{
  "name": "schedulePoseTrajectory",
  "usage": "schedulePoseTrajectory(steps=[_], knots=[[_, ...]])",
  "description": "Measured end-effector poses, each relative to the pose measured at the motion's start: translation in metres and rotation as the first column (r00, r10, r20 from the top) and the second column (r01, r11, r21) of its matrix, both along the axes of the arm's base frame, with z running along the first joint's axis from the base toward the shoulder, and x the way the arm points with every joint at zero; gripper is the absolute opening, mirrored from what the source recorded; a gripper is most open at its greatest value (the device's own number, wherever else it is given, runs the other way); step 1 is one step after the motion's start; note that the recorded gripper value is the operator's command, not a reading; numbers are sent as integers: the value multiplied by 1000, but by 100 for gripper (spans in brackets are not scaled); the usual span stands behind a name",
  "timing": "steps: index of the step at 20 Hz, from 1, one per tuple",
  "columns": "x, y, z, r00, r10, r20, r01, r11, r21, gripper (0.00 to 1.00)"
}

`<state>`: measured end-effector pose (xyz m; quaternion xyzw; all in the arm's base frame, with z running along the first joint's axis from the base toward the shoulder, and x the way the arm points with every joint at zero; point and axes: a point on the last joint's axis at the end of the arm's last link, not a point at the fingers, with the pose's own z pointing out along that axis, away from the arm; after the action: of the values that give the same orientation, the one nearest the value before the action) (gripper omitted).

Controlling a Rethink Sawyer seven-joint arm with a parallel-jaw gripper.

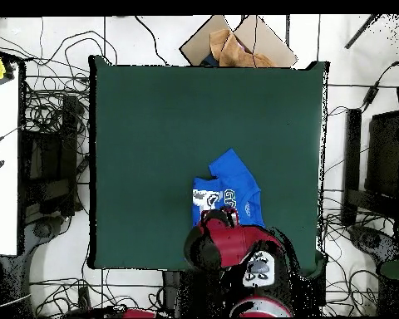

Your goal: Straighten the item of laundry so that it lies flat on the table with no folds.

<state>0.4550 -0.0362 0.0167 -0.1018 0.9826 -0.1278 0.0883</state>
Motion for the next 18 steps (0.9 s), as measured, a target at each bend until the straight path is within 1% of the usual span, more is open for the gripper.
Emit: schedulePoseTrajectory(steps=[3,6,8,10,14,18], knots=[[5,-6,5,1000,-6,13,6,1000,0,0],[7,-14,0,1000,2,19,-2,1000,-4,0],[6,-18,-14,1000,19,18,-19,1000,-7,0],[5,-17,-23,999,28,16,-28,1000,-5,0],[-3,-14,-44,999,54,-3,-54,998,-9,0],[-21,-9,-69,995,89,-40,-89,996,-11,0]])
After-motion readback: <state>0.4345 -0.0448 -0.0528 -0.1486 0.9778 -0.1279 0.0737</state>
